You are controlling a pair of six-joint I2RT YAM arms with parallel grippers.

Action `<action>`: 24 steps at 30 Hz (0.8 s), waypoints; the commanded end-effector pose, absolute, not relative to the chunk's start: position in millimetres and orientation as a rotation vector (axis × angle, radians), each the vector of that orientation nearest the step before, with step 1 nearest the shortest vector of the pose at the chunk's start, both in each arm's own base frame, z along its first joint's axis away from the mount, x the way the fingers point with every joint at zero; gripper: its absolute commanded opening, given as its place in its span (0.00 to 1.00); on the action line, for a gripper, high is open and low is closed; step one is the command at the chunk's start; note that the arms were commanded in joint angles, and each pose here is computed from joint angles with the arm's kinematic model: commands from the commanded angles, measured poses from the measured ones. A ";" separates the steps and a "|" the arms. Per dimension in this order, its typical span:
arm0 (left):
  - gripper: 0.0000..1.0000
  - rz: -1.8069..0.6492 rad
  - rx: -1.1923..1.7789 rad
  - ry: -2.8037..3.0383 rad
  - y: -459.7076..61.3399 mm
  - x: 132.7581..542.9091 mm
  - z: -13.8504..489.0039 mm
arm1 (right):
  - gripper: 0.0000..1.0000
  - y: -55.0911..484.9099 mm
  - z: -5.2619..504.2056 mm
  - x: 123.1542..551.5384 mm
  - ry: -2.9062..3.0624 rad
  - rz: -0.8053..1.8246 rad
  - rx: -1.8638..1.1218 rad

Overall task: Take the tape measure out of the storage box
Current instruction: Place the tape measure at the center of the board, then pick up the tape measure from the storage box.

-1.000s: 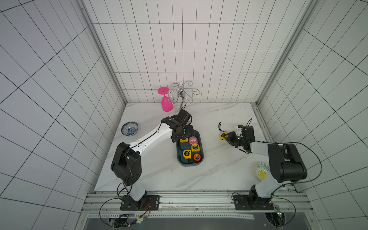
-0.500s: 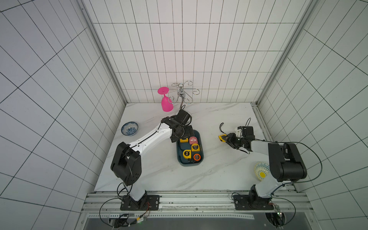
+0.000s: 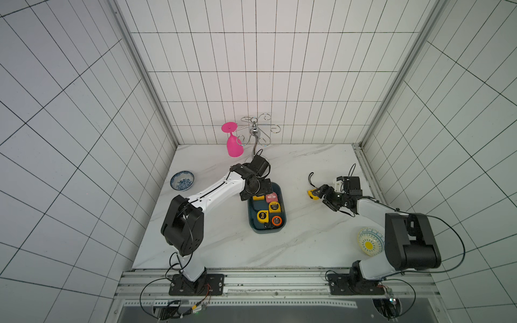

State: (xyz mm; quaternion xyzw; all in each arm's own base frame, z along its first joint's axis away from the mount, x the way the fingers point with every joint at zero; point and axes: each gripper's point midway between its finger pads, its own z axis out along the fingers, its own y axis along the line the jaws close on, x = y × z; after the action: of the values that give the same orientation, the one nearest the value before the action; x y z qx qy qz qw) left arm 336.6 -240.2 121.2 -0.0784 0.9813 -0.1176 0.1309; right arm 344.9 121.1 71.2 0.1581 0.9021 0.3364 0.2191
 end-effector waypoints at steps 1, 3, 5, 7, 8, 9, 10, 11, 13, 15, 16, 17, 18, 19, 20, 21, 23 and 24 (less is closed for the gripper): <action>0.95 -0.276 -0.120 2.854 -243.9 347.9 118.2 | 0.83 114.0 85.4 340.2 2.485 0.898 0.434; 0.92 -0.218 -0.071 2.867 -242.3 351.8 113.1 | 0.83 114.8 92.8 336.8 2.477 0.908 0.426; 0.89 -0.175 -0.026 2.874 -240.9 355.2 107.9 | 0.81 115.4 99.8 334.5 2.467 0.918 0.420; 0.86 -0.138 0.005 2.880 -239.6 357.8 101.5 | 0.80 115.8 105.6 331.9 2.457 0.926 0.419; 0.84 -0.125 0.017 2.885 -239.1 359.1 97.9 | 0.80 115.9 108.2 330.9 2.451 0.928 0.417; 0.82 -0.110 0.026 2.891 -239.1 359.6 93.6 | 0.79 116.0 110.2 330.0 2.448 0.929 0.417; 0.80 -0.103 0.031 2.896 -239.1 360.2 90.0 | 0.79 115.8 111.7 329.6 2.443 0.930 0.417; 0.78 -0.097 0.038 2.903 -239.6 360.7 85.3 | 0.78 115.6 113.1 329.3 2.440 0.931 0.417; 0.76 -0.095 0.050 2.913 -241.1 361.5 78.3 | 0.77 115.9 114.8 329.0 2.436 0.937 0.419; 0.76 -0.084 0.060 2.915 -242.0 363.0 73.2 | 0.77 116.4 115.0 328.4 2.437 0.941 0.420; 0.75 -0.080 0.063 2.913 -241.9 364.0 71.3 | 0.77 116.4 115.0 328.3 2.437 0.943 0.420; 0.75 -0.075 0.064 2.908 -241.9 365.6 70.1 | 0.77 116.4 114.9 328.4 2.437 0.943 0.420; 0.75 -0.071 0.065 2.903 -241.8 367.4 69.0 | 0.76 116.2 114.9 328.6 2.437 0.942 0.419; 0.75 -0.066 0.067 2.899 -241.9 368.6 67.6 | 0.77 116.6 114.1 328.3 2.440 0.943 0.420; 0.74 -0.065 0.064 2.893 -241.6 370.3 66.6 | 0.77 116.4 114.3 328.9 2.439 0.943 0.420; 0.74 -0.062 0.068 2.886 -242.4 371.3 65.4 | 0.76 116.4 114.0 329.1 2.440 0.944 0.420; 0.73 -0.052 0.065 2.876 -242.2 374.3 63.2 | 0.76 117.0 113.8 329.5 2.442 0.946 0.420; 0.72 -0.046 0.064 2.870 -241.9 375.9 62.7 | 0.76 117.0 113.8 329.6 2.442 0.946 0.421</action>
State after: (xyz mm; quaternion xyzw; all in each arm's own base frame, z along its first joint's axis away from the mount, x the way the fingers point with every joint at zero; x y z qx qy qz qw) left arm 363.7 -238.2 65.7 0.0149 0.9934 -0.0228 0.1113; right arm 328.8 119.5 110.8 0.1504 0.8944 0.3442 0.2428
